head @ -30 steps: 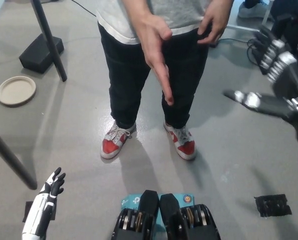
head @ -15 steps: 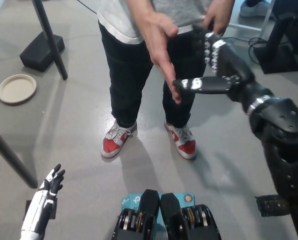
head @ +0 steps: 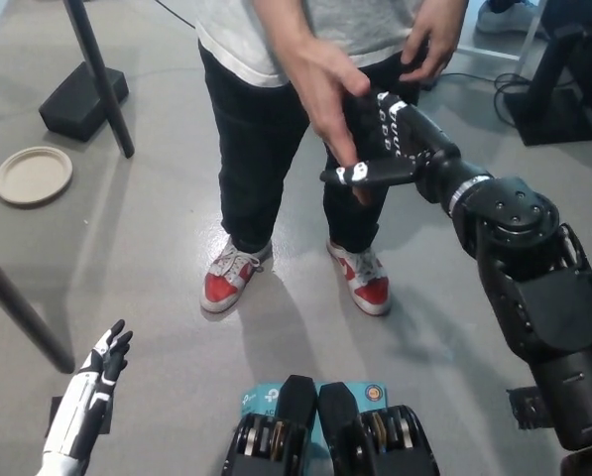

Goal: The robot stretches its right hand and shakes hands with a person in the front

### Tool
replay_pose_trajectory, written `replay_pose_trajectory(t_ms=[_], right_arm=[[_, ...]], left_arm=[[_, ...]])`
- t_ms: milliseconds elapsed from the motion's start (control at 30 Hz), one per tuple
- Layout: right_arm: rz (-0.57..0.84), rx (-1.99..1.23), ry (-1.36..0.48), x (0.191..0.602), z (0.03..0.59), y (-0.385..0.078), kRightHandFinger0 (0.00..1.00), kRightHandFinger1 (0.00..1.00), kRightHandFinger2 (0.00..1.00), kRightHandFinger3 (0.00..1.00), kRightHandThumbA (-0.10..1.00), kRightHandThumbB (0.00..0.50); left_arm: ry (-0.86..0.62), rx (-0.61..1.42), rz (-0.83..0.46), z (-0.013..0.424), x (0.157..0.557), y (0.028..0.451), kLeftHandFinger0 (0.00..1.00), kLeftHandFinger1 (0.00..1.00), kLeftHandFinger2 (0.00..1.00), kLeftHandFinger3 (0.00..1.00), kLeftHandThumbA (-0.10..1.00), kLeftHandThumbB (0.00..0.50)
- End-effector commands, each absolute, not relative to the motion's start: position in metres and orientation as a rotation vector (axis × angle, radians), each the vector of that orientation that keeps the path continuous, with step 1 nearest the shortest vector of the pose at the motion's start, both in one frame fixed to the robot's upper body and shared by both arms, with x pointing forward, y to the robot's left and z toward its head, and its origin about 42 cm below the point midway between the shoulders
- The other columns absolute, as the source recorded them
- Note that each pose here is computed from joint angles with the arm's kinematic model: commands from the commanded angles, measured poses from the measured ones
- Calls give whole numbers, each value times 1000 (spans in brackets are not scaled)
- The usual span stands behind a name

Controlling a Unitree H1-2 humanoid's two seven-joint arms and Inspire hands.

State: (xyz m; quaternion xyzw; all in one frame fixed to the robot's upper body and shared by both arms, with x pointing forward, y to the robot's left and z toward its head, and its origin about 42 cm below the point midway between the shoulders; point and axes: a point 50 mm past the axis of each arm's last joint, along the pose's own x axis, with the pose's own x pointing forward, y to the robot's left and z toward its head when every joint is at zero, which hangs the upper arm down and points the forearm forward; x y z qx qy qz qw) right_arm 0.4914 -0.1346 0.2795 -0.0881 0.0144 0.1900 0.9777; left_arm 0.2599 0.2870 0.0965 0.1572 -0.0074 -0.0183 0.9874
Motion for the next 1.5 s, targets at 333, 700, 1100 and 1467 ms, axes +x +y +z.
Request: replay_pose_trajectory(t_ms=[333,700,1100,1467], right_arm=[[446,-220,-118,513,344,-84,1000,1000,1000,1000,1000,366],[467,-205,-72,512,337,-62,1000,1000,1000,1000,1000,345],[291,-248,-121,513,323,-66,1000,1000,1000,1000,-92,37],[275,-256,-302,477,362,-90,1000,1000,1000,1000,-31,35]], left_arm=[[-67,332,-55,111,266,288,1000,1000,1000,1000,1000,74],[-71,329,-64,111,267,286,1000,1000,1000,1000,1000,63],[-62,335,-64,112,268,287,1000,1000,1000,1000,1000,79],[-66,338,-68,114,268,288,1000,1000,1000,1000,1000,83]])
